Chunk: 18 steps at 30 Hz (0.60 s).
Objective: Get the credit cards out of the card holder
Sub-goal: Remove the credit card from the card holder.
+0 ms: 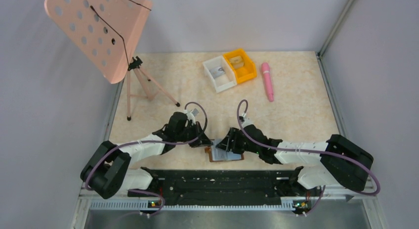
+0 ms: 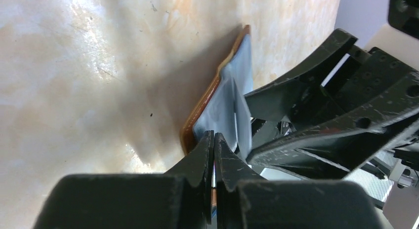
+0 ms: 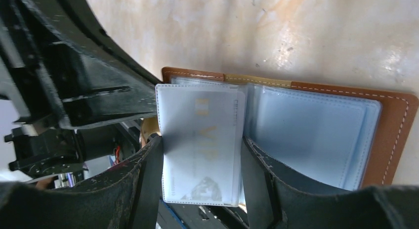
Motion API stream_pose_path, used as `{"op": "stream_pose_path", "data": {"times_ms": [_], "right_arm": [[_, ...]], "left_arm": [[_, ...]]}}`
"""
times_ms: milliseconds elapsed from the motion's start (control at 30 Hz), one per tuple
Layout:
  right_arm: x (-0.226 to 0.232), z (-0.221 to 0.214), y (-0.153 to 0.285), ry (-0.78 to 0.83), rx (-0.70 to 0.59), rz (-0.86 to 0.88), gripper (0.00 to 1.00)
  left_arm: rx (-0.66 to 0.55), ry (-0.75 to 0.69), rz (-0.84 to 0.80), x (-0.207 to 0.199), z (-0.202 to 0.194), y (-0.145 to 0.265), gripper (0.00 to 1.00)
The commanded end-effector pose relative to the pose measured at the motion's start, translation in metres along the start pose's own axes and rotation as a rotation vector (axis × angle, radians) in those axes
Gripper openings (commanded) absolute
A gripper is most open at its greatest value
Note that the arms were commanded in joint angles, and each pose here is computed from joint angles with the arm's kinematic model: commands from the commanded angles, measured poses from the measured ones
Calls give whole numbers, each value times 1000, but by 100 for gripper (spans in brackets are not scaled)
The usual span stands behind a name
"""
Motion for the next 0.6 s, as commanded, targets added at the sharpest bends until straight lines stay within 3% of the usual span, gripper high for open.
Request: {"op": "stream_pose_path", "data": {"times_ms": [0, 367, 567], "right_arm": [[17, 12, -2, 8, -49, 106, 48], [16, 8, -7, 21, -14, 119, 48], [15, 10, -10, 32, 7, 78, 53]], "left_arm": [[-6, -35, -21, -2, 4, -5, 4], [37, -47, -87, -12, 2, -9, 4], [70, -48, -110, -19, 0, -10, 4]]}}
Point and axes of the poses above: each gripper's point midway between its finger pads, its own y axis back along the fingers, its own x axis along the line the jaws close on, z = x × y, the point moved 7 cm from there along y, back along the fingers, and after that the axes turned 6 degrees about y, right-handed, at the moved point
